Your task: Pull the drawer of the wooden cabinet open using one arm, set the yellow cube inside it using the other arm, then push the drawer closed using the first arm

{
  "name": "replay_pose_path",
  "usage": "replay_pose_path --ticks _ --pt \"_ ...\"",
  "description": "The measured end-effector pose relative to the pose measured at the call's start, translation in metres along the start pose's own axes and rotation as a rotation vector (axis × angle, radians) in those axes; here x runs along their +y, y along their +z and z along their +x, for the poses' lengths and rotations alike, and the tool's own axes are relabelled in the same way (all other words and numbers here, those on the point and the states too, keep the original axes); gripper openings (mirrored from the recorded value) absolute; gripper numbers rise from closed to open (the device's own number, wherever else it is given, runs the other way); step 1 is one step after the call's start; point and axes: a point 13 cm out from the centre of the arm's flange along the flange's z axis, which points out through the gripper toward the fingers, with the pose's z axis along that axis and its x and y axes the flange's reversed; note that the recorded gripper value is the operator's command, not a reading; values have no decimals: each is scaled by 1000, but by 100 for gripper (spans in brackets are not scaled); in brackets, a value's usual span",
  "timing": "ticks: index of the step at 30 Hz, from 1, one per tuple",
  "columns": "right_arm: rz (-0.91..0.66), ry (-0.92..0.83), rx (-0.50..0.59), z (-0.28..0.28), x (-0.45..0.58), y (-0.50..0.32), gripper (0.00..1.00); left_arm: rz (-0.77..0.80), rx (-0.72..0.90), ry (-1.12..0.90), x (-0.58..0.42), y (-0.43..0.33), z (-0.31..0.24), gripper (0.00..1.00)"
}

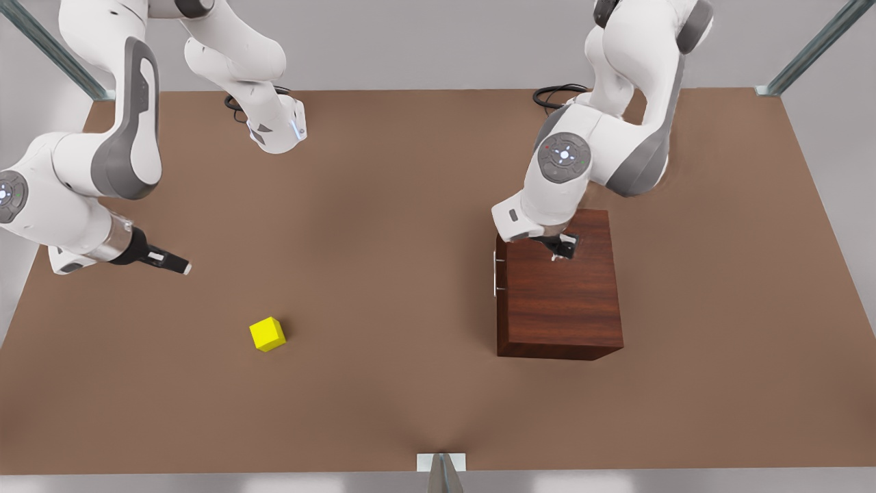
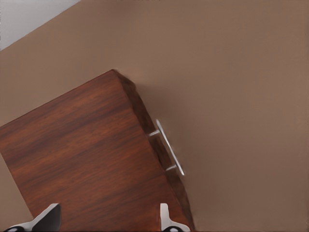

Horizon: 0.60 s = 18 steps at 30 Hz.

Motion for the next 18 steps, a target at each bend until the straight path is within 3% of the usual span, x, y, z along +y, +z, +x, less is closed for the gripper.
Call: replay_pose_path --ticks 7,18 --pt "-40 247 -64 -18 12 -2 100 -73 37 -153 -119 74 -15 100" --pt "-47 480 -81 -25 22 6 100 -182 -46 -434 -99 147 -45 100"
